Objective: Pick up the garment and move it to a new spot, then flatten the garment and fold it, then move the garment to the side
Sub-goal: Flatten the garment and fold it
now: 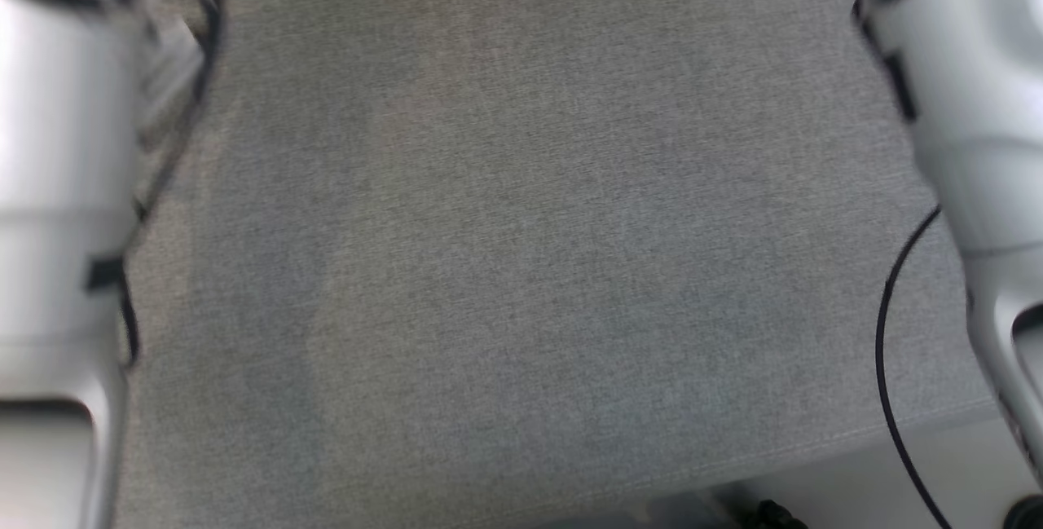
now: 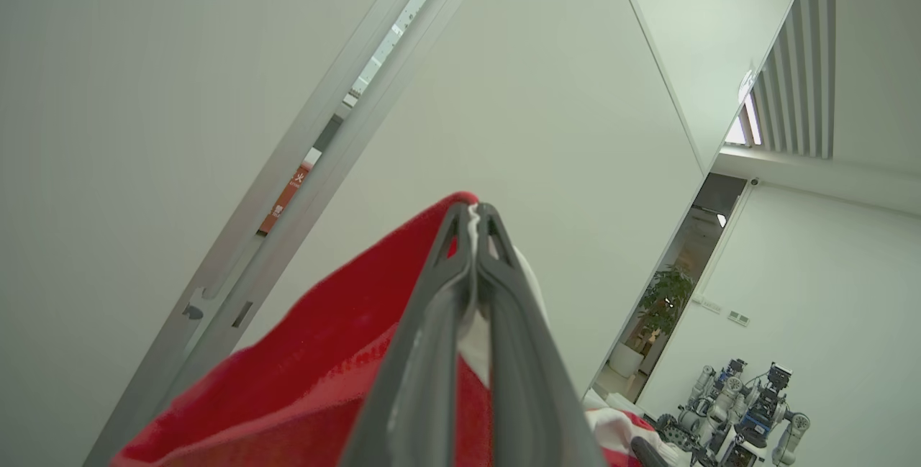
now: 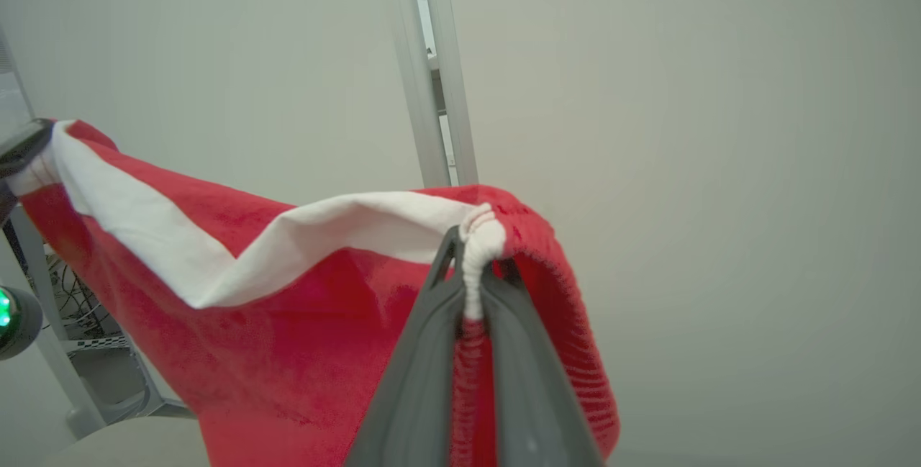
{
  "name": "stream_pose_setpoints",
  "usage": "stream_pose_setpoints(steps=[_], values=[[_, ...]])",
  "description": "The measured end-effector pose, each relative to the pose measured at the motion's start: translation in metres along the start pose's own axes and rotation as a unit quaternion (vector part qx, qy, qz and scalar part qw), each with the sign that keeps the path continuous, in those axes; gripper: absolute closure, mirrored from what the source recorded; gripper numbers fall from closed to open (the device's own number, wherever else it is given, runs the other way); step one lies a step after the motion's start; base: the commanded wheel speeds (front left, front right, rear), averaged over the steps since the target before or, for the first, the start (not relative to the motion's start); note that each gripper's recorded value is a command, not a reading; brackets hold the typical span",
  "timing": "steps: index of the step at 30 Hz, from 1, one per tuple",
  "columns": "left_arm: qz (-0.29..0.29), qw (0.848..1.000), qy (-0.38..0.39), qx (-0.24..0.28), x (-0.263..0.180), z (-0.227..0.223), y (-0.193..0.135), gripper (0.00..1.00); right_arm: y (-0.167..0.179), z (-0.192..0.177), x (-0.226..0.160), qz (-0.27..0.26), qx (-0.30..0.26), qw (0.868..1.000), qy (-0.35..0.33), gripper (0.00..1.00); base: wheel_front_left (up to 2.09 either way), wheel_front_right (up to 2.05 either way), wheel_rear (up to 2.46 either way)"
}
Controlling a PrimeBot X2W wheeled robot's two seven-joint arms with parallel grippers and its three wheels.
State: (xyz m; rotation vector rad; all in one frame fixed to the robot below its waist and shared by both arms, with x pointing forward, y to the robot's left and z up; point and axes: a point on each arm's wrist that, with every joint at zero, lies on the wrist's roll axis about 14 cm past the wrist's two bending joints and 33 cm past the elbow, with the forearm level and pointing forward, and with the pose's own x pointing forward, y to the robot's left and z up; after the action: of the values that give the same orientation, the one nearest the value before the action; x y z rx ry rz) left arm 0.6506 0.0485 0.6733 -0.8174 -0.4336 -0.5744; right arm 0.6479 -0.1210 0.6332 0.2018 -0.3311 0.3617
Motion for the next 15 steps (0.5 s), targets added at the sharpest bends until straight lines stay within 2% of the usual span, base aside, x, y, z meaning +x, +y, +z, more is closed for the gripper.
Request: stream_pose_setpoints(steps=[2, 5, 11, 15], values=[[0.031, 0.999, 0.031, -0.016, -0.031, -0.023, 0.016, 1.00, 0.006, -0.039, -0.019, 0.005, 0.020, 0.999, 0.050, 1.00, 0.00, 0.00, 0.00], [0.077, 0.994, 0.056, -0.045, -0.079, -0.039, 0.032, 1.00, 0.017, -0.075, -0.048, 0.013, 0.054, 0.993, 0.107, 1.00, 0.00, 0.00, 0.00], [0.139, 0.980, 0.105, -0.095, -0.168, -0.058, 0.029, 1.00, 0.029, -0.114, -0.116, 0.019, 0.095, 0.975, 0.200, 1.00, 0.00, 0.00, 0.00], [0.174, 0.972, 0.107, -0.117, -0.211, -0.049, 0.019, 1.00, 0.032, -0.119, -0.152, 0.021, 0.093, 0.966, 0.238, 1.00, 0.00, 0.00, 0.00]])
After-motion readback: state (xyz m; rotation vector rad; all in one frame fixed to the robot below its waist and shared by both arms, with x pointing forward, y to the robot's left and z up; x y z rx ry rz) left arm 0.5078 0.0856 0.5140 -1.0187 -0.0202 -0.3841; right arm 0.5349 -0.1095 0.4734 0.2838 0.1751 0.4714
